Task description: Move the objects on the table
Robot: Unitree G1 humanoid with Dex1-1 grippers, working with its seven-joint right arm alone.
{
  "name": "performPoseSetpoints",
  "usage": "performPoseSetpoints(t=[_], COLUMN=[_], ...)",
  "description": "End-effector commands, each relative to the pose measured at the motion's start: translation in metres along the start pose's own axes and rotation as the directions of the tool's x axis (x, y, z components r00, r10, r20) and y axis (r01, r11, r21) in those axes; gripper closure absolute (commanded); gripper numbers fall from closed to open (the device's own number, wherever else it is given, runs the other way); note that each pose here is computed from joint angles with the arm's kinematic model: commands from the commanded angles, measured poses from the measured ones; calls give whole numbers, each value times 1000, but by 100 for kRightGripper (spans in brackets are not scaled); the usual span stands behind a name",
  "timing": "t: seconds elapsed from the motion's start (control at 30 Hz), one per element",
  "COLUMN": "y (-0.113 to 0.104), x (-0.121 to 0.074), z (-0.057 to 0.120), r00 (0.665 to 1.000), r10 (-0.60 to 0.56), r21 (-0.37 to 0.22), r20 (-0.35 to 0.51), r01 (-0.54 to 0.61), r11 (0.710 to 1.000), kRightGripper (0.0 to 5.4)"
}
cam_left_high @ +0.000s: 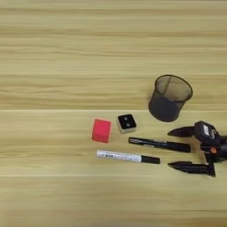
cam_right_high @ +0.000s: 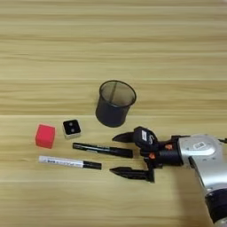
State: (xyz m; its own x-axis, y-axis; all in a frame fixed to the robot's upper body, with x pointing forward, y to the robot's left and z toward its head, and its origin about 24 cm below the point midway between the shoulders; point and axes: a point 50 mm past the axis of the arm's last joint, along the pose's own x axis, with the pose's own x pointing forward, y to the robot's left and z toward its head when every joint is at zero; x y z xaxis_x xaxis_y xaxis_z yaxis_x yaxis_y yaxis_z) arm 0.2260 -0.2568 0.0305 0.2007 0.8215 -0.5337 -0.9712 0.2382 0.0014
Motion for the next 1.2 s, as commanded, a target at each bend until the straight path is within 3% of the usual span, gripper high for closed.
performPoseSetpoints(t=[0.03,0.7,1.2], y=[-19,-26,-26], x=[-10,-11,-12], z=[22,31,40], r00=[997,991,990], r10=[-81,-120,-100], r21=[-113,-142,-159], r20=[6,59,99], r01=[81,127,115], r11=[990,982,981], kRightGripper=[142,430,435])
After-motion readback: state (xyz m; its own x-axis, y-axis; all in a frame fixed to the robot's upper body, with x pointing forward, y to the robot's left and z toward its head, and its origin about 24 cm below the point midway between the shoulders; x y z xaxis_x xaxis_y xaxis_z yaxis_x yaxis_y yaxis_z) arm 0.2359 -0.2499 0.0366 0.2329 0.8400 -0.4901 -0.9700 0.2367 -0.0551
